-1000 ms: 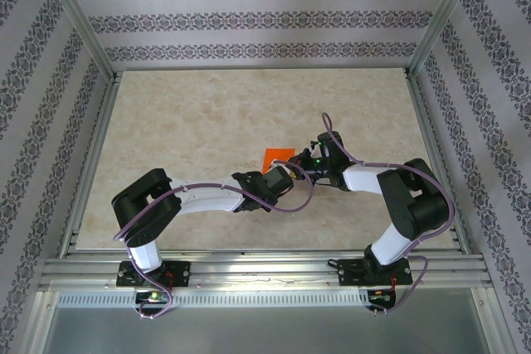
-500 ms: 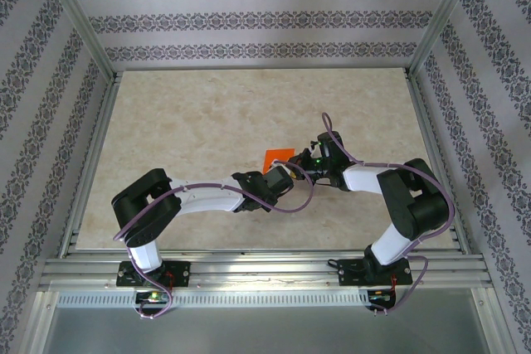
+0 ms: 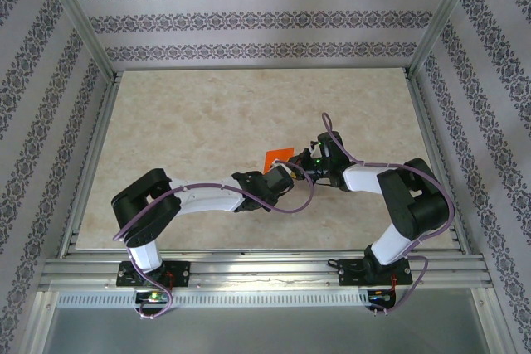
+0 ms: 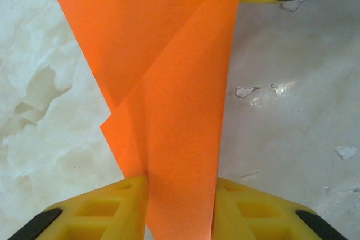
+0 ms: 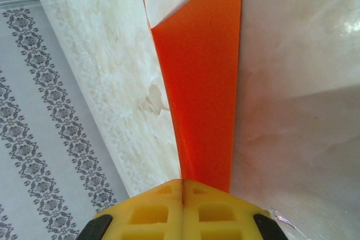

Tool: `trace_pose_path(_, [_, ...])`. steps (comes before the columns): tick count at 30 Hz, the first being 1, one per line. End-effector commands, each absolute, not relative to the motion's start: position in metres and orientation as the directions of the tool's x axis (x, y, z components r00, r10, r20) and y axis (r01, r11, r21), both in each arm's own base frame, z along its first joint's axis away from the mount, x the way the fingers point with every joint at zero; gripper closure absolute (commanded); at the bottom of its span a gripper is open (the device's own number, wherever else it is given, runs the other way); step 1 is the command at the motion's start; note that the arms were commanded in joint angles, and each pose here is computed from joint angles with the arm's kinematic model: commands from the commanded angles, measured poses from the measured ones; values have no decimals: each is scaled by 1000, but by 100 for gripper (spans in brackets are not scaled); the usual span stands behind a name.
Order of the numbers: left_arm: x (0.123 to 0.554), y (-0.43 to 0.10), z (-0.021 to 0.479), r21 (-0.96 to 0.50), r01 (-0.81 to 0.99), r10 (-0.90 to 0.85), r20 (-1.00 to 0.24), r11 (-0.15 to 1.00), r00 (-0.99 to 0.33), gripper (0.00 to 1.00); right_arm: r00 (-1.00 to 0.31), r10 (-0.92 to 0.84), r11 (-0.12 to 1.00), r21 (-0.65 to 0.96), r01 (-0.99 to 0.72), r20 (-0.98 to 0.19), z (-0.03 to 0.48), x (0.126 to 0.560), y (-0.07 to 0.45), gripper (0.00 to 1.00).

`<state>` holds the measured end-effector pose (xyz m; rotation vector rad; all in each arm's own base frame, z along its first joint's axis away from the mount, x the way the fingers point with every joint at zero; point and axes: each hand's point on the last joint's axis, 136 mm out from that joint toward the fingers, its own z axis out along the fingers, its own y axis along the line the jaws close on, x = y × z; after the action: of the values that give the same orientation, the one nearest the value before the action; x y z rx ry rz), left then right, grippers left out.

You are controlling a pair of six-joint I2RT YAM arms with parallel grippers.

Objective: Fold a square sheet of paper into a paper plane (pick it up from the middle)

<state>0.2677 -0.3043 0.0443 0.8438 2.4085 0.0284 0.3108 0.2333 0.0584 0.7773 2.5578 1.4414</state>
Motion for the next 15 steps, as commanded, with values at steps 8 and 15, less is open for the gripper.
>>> trace_pose_path(8, [269,-316,63,213,574,579,-565,791,-588,74,-874,456,426,821,381,169,55,303,239,100])
trace_pose_path(15, [270,-312,61,232,563,584,-553,793,-594,75,-874,457,425,823,376,163,58,303,238,100])
